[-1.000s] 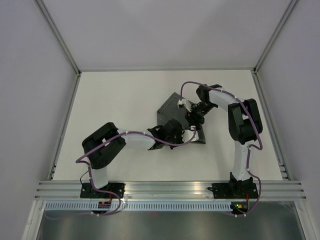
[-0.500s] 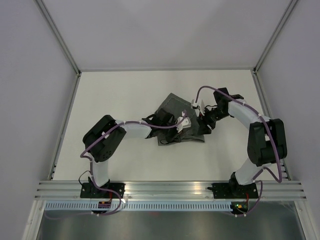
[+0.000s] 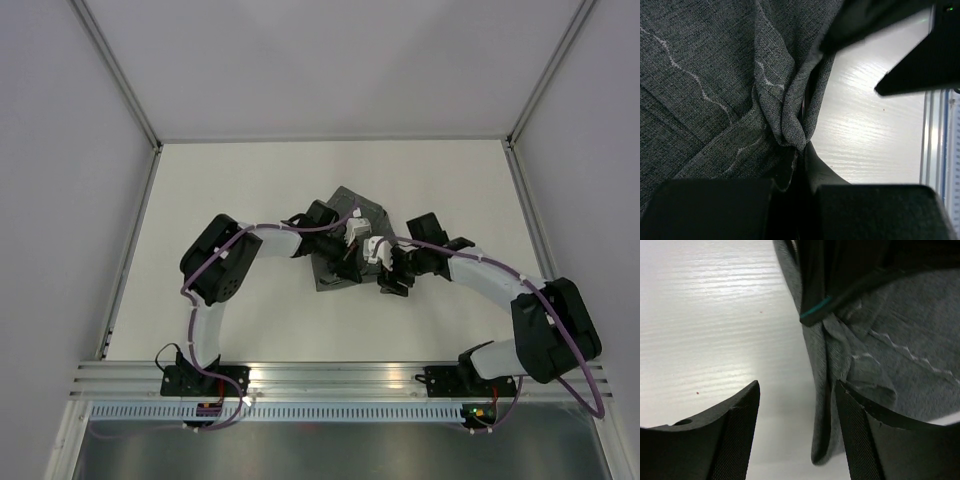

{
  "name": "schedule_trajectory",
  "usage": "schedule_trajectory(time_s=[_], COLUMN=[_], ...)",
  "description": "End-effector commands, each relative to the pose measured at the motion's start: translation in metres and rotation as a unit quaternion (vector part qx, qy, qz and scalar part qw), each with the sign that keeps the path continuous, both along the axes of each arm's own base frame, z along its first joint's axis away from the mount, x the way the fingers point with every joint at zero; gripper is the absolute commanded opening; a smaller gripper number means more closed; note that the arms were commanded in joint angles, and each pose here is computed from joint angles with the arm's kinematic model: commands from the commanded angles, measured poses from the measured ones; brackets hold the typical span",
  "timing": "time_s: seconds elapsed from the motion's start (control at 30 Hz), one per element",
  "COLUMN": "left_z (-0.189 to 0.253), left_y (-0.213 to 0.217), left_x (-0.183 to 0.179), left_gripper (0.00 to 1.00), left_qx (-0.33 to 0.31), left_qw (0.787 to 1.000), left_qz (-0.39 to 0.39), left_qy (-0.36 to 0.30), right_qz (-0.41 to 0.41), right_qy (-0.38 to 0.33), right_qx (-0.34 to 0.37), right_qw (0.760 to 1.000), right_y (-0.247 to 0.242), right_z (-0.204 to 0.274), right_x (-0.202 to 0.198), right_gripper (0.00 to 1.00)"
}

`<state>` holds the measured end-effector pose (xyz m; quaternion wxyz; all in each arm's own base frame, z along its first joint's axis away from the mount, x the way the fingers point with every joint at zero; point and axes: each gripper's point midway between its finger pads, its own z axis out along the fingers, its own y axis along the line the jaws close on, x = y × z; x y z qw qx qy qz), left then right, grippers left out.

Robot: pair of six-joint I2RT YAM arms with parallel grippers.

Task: Fold the napkin, place the utensils inside, and roll it up
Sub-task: Roll the napkin at the center of the board.

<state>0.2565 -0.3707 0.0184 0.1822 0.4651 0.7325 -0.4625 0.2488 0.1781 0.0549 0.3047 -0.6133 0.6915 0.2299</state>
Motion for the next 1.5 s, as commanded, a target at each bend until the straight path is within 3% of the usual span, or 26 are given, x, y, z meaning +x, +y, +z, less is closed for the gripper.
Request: schedule_trajectory(time_s=[0.0,0.43,0.7,0.93,1.03,1.23,1.47], left_z=[-0.022,-0.032,-0.033,-0.03,-0.023,-0.01,0.013], left_y=[0.01,0.01,0.011,0.011,0.01,0.008,0.008], left_x=[-0.023,-0.028,-0.029,-0.027,-0.024,-0.013,0.005], left_gripper=[0.02,0.02,0.02,0.03,0.11,0.37,0.46], left_qx=[0.029,0.038,0.039,0.034,0.028,0.019,-0.001], left_qw=[0.995,0.99,0.989,0.989,0.99,0.993,0.993], left_qz=[-0.011,-0.021,-0.027,-0.028,-0.026,-0.006,0.038], left_qy=[0.09,0.135,0.143,0.144,0.139,0.12,0.108], right_qz=[0.026,0.059,0.067,0.083,0.087,0.091,0.084], right_qy=[-0.109,-0.113,-0.093,-0.047,-0.024,0.016,0.065], right_qx=[0.017,-0.019,-0.044,-0.074,-0.086,-0.089,-0.08], right_qw=[0.994,0.992,0.993,0.993,0.992,0.992,0.991], right_y=[0.029,0.052,0.056,0.05,0.046,0.042,0.034], right_z=[0.014,-0.013,-0.028,-0.038,-0.044,-0.046,-0.049], right_x=[0.019,0.02,0.022,0.012,0.005,-0.005,-0.007], right_gripper=[0.68,0.7,0.65,0.37,0.25,0.13,0.09])
